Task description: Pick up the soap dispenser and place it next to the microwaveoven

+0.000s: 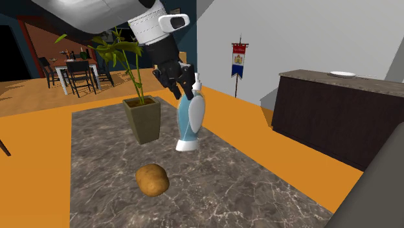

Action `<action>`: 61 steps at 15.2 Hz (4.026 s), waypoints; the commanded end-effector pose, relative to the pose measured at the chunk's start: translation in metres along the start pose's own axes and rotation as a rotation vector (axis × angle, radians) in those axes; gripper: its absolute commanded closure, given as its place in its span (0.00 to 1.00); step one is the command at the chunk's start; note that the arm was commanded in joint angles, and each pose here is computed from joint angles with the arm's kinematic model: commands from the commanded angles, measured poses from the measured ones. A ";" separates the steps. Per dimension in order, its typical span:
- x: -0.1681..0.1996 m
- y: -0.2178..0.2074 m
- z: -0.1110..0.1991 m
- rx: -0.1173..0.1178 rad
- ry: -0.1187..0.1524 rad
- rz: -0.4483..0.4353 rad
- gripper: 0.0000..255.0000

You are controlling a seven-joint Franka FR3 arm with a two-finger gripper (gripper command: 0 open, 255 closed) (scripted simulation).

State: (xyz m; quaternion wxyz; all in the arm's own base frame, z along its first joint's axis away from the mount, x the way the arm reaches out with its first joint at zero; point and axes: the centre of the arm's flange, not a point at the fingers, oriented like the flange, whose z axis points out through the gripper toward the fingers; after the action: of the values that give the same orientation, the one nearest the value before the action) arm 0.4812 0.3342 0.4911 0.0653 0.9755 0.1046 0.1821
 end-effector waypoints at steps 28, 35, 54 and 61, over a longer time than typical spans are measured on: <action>0.052 0.025 -0.142 0.000 0.000 0.000 1.00; 0.065 0.031 -0.176 0.000 0.000 0.000 1.00; 0.099 0.048 -0.269 0.000 0.000 0.000 1.00; 0.060 0.100 -0.281 0.000 0.000 0.000 1.00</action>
State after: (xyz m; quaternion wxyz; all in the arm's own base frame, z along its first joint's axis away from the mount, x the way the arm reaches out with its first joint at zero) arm 0.4582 0.2883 0.7917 0.0666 0.9750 0.1067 0.1834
